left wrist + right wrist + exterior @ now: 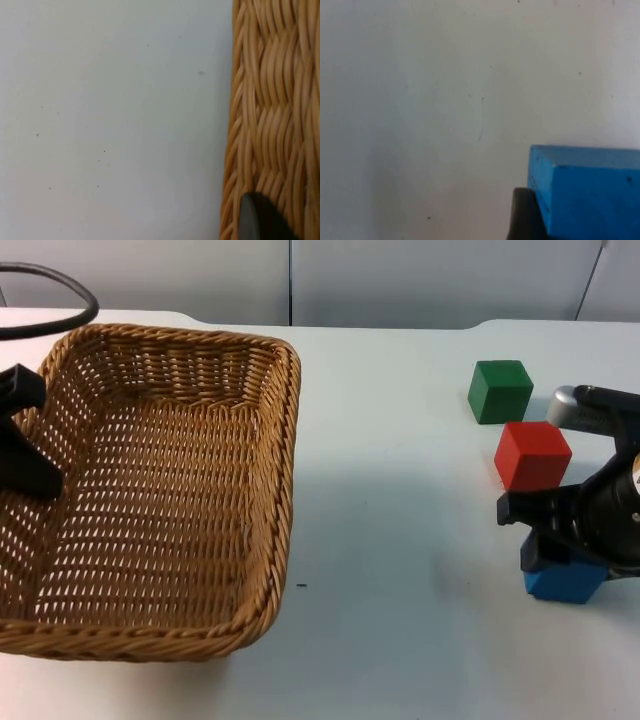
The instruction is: Pick up the basket with the left hand and place the blue cube into the basket with the right hand.
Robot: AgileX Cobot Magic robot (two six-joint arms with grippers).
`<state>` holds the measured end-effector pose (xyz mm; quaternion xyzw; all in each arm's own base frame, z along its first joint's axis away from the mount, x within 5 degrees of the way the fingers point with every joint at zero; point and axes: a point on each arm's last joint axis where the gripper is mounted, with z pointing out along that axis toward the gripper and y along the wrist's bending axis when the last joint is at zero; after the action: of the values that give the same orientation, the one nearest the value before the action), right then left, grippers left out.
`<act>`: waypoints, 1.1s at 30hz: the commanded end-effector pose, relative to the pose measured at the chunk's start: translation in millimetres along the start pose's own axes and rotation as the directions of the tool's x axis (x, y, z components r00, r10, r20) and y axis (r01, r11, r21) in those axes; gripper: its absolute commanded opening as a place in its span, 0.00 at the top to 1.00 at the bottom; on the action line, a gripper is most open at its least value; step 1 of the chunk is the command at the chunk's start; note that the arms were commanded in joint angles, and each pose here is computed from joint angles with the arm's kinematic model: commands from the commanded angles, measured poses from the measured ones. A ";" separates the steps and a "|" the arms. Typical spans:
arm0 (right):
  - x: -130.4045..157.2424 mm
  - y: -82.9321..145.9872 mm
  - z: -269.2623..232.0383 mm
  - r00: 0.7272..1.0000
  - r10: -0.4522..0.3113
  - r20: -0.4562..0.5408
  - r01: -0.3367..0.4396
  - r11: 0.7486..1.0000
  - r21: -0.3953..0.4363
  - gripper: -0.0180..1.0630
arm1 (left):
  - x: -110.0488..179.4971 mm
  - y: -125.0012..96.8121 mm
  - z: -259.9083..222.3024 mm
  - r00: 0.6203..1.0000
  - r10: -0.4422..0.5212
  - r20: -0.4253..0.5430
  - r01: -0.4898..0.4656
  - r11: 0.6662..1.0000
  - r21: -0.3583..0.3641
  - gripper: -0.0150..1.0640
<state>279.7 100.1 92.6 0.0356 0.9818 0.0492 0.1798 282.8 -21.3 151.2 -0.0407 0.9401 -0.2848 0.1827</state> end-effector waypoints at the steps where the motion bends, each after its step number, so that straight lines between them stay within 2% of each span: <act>1: -0.7 1.5 0.5 1.000 -0.009 0.006 0.009 1.000 -0.005 0.72 | -0.5 -3.6 -2.7 1.000 -0.007 0.006 0.007 1.000 0.023 0.99; 3: -0.8 1.5 0.5 1.000 -0.022 0.006 0.022 1.000 -0.004 0.92 | -0.5 -3.6 -2.7 1.000 -0.007 0.006 0.007 1.000 0.023 0.99; 4: -1.1 1.5 0.0 0.999 -0.033 0.009 0.033 0.999 -0.004 0.99 | -0.5 -3.6 -2.7 1.000 -0.007 0.006 0.007 1.000 0.023 0.99; 10: -4.0 1.6 -9.0 0.999 -0.034 0.025 0.034 0.999 -0.003 0.99 | 0.1 -3.4 -2.6 1.000 -0.006 0.003 0.006 1.000 0.022 0.99; 15: -7.8 13.0 -38.8 0.992 -0.089 0.086 0.091 0.996 -0.025 0.99 | 0.1 -3.4 -2.6 1.000 -0.006 0.003 0.006 1.000 0.022 0.99; 17: -9.8 23.8 -61.3 0.982 -0.112 0.154 0.123 0.990 -0.064 0.99 | 0.1 -3.4 -2.6 1.000 -0.006 0.003 0.006 1.000 0.022 0.99; 19: -12.9 43.2 -98.3 0.951 -0.152 0.268 0.191 0.973 -0.129 0.99 | 0.1 -3.4 -2.6 1.000 -0.006 0.003 0.006 1.000 0.022 0.99; 20: -12.9 43.2 -98.3 0.951 -0.152 0.268 0.191 0.973 -0.129 0.99 | 0.1 -3.4 -2.6 1.000 -0.006 0.003 0.006 1.000 0.022 0.99; 24: -12.8 81.0 -150.2 0.883 -0.257 0.393 0.351 0.918 -0.186 0.99 | -0.1 -3.5 -2.6 1.000 -0.009 0.005 0.009 1.000 0.023 0.99; 25: -12.8 81.0 -150.2 0.883 -0.257 0.393 0.351 0.918 -0.186 0.99 | -0.1 -3.5 -2.6 1.000 -0.009 0.005 0.009 1.000 0.023 0.99; 29: -13.1 123.3 -186.5 0.811 -0.347 0.470 0.487 0.847 -0.214 0.99 | 0.0 -3.9 -2.6 1.000 -0.011 0.004 0.011 1.000 0.027 0.99; 30: -13.1 123.3 -186.5 0.811 -0.347 0.470 0.487 0.847 -0.214 0.99 | 0.0 -3.9 -2.6 1.000 -0.011 0.004 0.011 1.000 0.027 0.99; 33: -12.2 154.0 -202.4 0.759 -0.388 0.523 0.566 0.790 -0.237 0.99 | 0.0 -3.9 -2.6 1.000 -0.011 0.004 0.011 1.000 0.027 0.99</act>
<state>228.3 230.9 300.2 -0.2303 0.8649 0.1836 0.4064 282.7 -21.2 151.1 -0.0392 0.9406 -0.2839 0.1822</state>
